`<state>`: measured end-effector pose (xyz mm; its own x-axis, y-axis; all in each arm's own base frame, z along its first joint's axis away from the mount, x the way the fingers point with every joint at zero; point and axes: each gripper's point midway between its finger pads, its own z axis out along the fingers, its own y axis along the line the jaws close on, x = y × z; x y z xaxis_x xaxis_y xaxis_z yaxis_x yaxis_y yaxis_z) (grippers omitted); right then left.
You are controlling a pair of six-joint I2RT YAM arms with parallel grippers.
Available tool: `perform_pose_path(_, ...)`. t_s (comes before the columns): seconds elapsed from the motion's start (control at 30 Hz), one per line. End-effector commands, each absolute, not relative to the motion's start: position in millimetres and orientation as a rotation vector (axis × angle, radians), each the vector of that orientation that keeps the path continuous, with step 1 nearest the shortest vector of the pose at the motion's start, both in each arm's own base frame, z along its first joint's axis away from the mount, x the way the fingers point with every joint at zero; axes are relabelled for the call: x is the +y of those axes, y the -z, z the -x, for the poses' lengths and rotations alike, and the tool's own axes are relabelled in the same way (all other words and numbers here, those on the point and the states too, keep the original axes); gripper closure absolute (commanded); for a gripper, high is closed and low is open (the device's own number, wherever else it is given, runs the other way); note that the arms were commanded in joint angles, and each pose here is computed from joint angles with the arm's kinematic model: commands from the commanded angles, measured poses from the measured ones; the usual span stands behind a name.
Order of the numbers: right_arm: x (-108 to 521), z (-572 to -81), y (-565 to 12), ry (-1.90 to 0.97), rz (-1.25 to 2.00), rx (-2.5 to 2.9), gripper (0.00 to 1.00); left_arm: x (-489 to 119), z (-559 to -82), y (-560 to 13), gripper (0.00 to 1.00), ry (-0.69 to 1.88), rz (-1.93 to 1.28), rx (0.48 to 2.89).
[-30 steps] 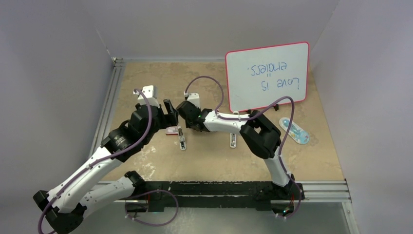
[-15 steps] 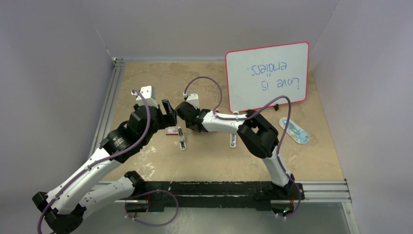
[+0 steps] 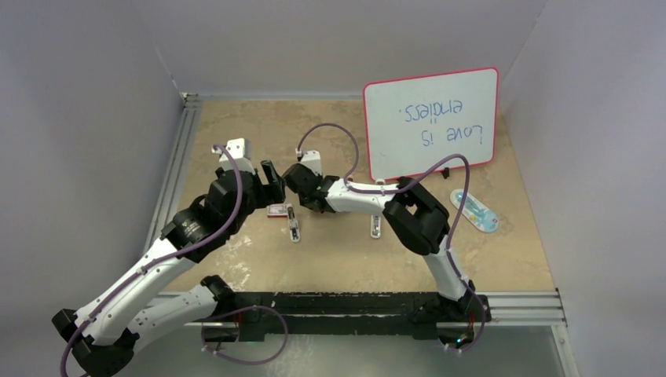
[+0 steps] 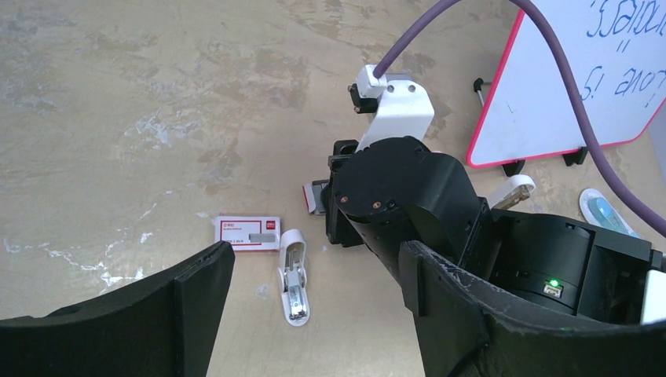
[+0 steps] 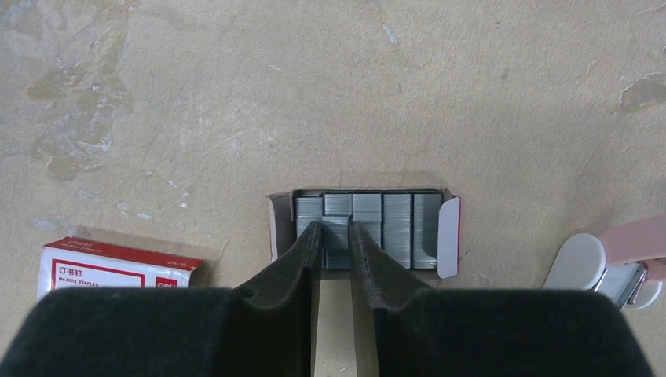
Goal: Load the staples into the stapler
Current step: Pick up the staple from the staple box.
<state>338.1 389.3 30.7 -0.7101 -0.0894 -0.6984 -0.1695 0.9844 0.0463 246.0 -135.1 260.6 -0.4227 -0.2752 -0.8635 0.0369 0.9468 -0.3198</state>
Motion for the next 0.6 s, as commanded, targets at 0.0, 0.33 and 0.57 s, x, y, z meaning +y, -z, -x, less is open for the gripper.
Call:
perform_pose_path(0.0,397.2,-342.0,-78.7,-0.233,0.118,2.288,0.8,-133.6,-249.0,-264.4,0.22,0.349,0.186,1.955)
perform_pose_path(0.33,394.6,-332.0,-99.9,-0.317,0.105,2.278,0.8,-133.7,-249.2,-263.8,0.22,0.346,0.184,1.957)
perform_pose_path(0.57,373.8,-301.3,-93.1,-0.368,0.114,2.334,0.8,-134.6,-249.1,-263.2,0.22,0.35,0.181,1.959)
